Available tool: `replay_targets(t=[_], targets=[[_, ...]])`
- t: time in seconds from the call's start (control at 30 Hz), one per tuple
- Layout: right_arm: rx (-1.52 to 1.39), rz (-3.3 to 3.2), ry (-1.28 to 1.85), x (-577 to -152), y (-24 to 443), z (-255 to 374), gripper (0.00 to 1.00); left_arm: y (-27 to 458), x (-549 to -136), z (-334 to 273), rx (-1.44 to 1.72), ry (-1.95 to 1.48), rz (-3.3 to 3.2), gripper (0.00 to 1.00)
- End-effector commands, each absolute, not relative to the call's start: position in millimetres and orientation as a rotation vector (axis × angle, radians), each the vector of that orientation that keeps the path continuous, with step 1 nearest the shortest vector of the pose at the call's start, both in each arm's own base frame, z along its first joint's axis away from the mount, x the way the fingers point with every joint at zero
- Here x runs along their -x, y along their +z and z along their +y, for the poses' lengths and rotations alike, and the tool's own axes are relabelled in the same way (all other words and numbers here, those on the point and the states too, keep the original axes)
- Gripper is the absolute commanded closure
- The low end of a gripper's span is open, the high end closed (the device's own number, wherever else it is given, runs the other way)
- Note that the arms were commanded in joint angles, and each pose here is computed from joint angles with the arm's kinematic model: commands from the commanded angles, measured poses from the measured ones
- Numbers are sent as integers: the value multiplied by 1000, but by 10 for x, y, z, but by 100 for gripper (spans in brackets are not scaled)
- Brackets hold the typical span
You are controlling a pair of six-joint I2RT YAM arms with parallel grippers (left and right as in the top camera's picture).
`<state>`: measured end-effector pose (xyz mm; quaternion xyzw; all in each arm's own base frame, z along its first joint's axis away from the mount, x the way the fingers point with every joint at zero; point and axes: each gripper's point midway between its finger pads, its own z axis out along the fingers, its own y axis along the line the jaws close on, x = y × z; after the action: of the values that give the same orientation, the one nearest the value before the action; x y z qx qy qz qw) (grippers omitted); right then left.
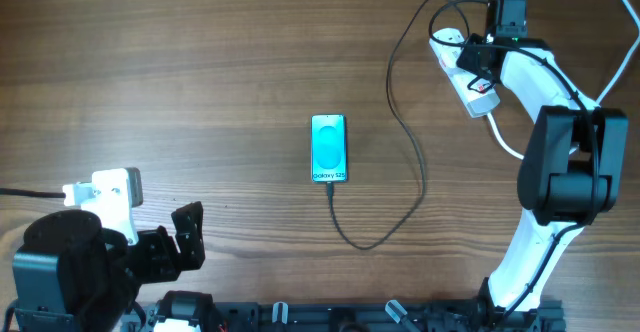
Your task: Plug charger to phone and switch on socket
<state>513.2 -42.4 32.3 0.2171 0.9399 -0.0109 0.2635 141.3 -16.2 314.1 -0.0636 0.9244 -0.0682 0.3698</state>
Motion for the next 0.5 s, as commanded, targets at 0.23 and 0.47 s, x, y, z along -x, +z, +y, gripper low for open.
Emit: replay_targets(t=[0.23,0.47], targets=[[-554,2555,18,-5195,260,-322,95,3154,-1420,-149,167,-167,2361,0],[-551,2573,23,-5152,186,-308,95,3154,-1420,-149,167,-167,2361,0]])
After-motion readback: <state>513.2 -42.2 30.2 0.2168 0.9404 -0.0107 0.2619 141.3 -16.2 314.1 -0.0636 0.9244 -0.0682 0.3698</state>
